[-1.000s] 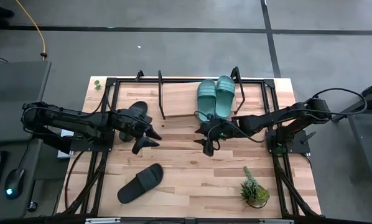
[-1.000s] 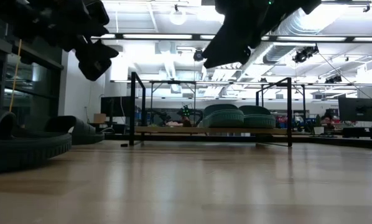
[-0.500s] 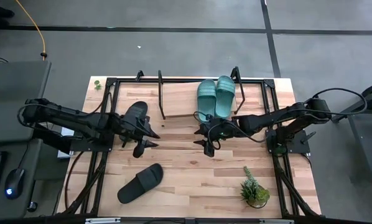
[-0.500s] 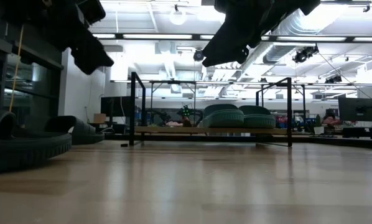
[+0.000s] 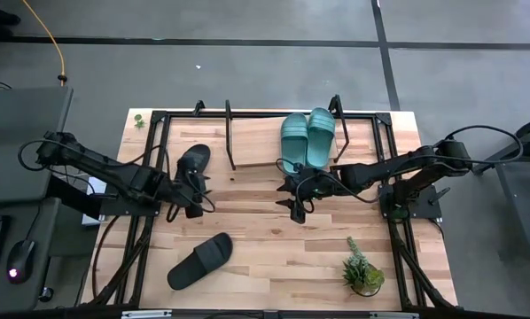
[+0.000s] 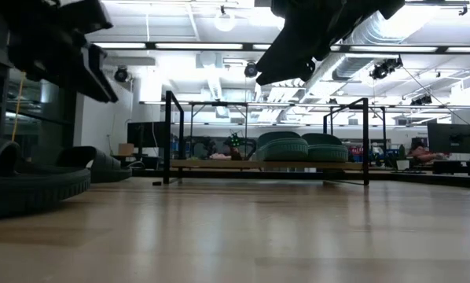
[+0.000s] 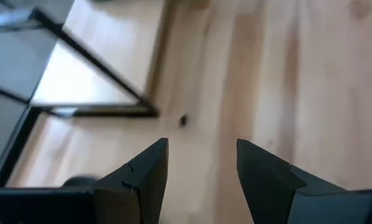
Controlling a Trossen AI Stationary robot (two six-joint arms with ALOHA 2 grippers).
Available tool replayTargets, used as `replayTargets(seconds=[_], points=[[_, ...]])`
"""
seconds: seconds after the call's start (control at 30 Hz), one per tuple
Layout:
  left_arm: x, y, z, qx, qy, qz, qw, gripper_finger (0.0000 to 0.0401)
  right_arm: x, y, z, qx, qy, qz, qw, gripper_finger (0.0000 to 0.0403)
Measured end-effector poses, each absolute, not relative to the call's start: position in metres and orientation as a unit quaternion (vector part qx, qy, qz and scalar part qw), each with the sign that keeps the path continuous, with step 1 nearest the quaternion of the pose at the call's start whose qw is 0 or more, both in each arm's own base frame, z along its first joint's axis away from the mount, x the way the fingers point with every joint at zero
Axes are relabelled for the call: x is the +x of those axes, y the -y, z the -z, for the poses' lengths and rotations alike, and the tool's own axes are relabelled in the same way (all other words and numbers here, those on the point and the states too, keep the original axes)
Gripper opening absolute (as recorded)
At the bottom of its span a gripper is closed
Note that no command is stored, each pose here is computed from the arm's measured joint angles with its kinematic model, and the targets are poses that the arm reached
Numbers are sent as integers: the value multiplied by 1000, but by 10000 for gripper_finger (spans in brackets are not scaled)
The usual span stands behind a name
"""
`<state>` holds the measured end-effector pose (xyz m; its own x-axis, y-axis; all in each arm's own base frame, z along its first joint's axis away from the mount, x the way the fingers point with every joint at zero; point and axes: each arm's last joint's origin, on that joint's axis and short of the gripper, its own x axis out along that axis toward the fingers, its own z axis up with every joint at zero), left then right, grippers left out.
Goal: Pick and place slides into the shelf
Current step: Put the top black slipper on the shelf
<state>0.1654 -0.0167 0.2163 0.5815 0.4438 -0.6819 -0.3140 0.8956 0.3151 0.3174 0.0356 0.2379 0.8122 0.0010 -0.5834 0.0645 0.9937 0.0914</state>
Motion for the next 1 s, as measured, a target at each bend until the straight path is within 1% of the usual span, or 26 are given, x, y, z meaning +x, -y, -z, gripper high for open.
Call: replayTargets(seconds=[0.2,0.43,0.7,0.8,0.87,0.93,1.0], points=[[156,13,-211,96,-437,-258,857,175,317,-35,-237,53,-311,17,949,193],[157,12,-209,90,-432,-285,851,175,315,-35,-235,72,-323,26,943,193],[154,11,-205,69,-438,-327,835,175,315,-35,-235,72,-325,26,943,193],[154,8,-204,24,-425,-352,834,175,315,-35,-234,71,-326,26,942,193],[154,2,-205,-23,-410,-383,827,175,315,-35,-234,71,-326,26,942,193],[153,-6,-205,-85,-394,-420,813,175,315,-35,-234,71,-326,26,942,193],[151,-17,-204,-147,-381,-460,789,175,315,-35,-234,71,-326,26,942,193]])
